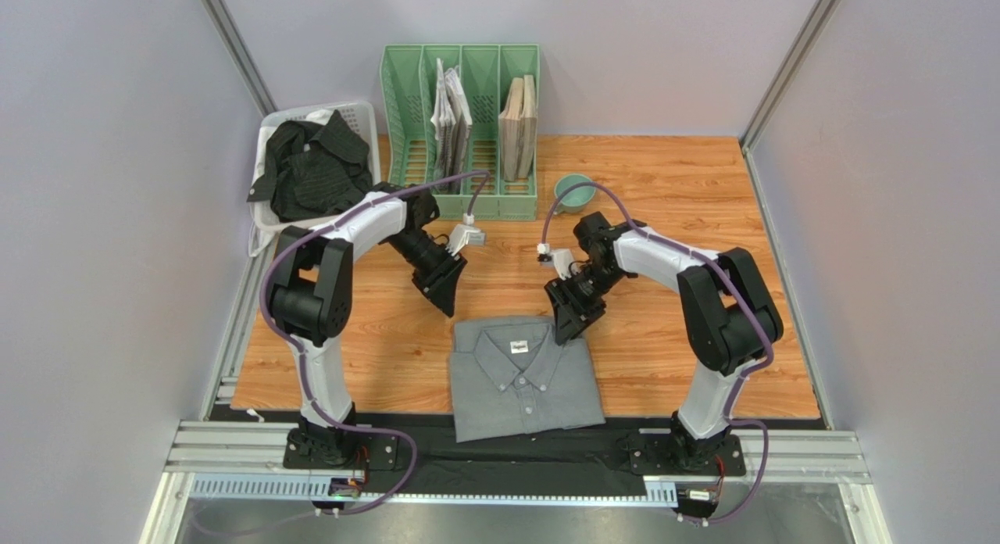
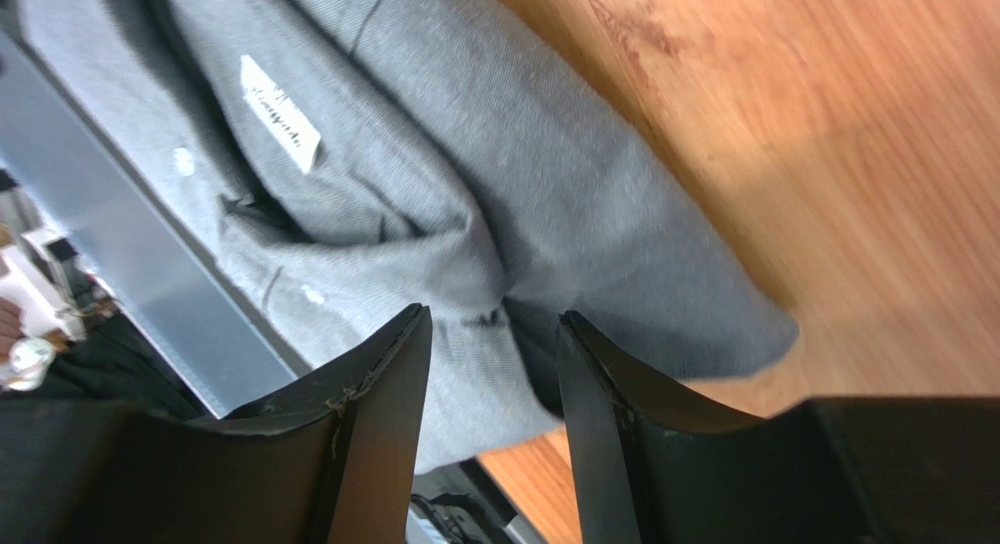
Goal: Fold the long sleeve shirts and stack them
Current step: Fold the shirt
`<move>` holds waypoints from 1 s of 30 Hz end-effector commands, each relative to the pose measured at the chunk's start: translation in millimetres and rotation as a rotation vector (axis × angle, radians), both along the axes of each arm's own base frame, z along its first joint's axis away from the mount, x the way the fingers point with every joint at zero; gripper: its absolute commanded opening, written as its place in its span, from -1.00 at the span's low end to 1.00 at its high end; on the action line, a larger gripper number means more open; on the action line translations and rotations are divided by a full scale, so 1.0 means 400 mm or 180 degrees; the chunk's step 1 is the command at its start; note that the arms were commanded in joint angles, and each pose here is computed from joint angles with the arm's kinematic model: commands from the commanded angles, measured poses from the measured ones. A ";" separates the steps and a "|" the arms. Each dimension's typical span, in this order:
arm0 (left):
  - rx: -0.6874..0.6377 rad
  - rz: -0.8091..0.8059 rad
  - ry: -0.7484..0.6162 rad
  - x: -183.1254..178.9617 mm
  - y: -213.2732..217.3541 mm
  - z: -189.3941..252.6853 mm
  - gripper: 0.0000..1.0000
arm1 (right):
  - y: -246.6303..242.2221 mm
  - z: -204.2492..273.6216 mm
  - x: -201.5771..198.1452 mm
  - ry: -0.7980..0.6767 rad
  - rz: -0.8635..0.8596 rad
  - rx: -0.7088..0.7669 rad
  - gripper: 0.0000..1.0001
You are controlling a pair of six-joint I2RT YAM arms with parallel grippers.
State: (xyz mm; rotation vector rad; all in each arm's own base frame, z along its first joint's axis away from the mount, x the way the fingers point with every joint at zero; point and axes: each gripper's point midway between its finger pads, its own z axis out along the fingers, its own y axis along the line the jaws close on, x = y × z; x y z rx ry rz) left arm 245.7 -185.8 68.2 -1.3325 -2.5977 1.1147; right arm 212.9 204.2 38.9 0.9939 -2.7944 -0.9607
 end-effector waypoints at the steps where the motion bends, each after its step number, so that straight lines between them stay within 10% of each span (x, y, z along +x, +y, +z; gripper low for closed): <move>1: -0.0793 -0.0340 -0.0738 0.011 -0.095 0.169 -0.04 | -0.010 0.094 0.052 -0.0129 -0.0272 0.0321 -0.02; 7: -0.0926 -0.0881 -0.1264 -0.009 -0.204 0.181 -0.03 | 0.013 0.091 0.116 -0.0134 -0.0337 0.0343 -0.45; 30: -0.0415 -0.1947 -0.1378 -0.064 -0.319 -0.040 -0.19 | -0.017 -0.052 0.139 -0.0010 -0.0199 -0.0077 -0.35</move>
